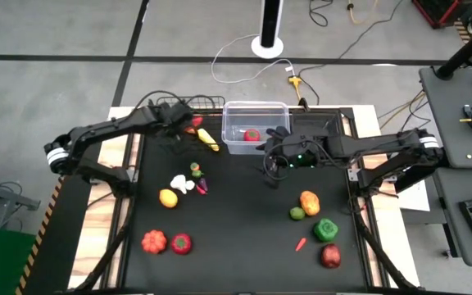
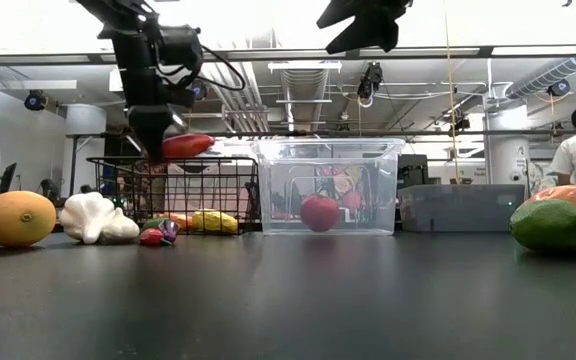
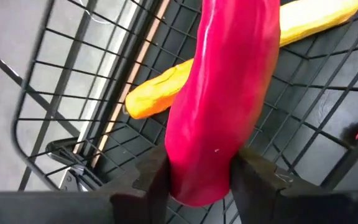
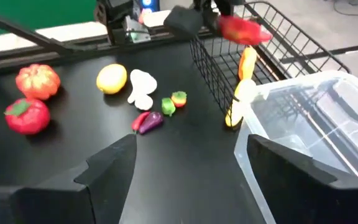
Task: Sort produce into baskets
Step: Put the large red chili pepper into the wire basket, then put the small orange chili pepper into the black bin
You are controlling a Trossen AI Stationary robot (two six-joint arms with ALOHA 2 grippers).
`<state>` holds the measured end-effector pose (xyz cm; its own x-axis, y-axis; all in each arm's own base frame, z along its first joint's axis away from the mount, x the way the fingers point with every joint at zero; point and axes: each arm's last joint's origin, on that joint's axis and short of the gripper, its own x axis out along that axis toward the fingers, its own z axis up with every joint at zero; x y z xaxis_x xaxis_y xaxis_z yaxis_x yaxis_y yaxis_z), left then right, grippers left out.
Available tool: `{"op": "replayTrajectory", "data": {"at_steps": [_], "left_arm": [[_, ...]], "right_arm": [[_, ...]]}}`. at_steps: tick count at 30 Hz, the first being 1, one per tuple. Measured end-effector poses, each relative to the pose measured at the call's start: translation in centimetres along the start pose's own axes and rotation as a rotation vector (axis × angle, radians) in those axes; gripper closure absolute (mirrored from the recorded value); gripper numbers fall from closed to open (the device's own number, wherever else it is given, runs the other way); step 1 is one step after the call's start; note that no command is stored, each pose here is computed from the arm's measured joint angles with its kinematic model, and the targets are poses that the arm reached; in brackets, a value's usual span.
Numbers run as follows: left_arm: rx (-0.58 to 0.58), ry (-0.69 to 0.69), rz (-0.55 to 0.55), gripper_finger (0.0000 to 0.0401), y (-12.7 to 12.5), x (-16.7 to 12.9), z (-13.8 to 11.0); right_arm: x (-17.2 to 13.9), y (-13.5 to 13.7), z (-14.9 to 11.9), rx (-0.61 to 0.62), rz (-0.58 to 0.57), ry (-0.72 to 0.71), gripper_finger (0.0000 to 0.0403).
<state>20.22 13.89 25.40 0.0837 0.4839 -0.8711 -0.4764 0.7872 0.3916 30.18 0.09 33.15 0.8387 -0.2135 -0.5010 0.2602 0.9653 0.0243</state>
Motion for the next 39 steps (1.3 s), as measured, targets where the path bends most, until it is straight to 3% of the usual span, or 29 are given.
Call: {"op": "replayTrajectory", "data": {"at_steps": [13,21,30,39], "left_arm": [[-0.006,0.021,0.006,0.0208,-0.2,0.5,0.2],[-0.069,-0.022,0.003,0.0203,0.0,-1.2,0.2],[-0.130,-0.251,-0.062,0.0204,-2.0,-6.2,-0.5],[-0.080,-0.537,-0.256,0.0204,-6.9,-11.1,-0.9]], "right_arm": [[-0.2,-0.1,-0.4,0.021,-0.006,0.038,0.0097],[-0.3,0.3,-1.1,0.011,0.004,0.104,0.0100],[-1.1,2.8,-2.7,-0.043,0.130,0.237,0.0123],[-3.1,7.6,-5.1,-0.182,0.257,0.340,0.0153]]}}
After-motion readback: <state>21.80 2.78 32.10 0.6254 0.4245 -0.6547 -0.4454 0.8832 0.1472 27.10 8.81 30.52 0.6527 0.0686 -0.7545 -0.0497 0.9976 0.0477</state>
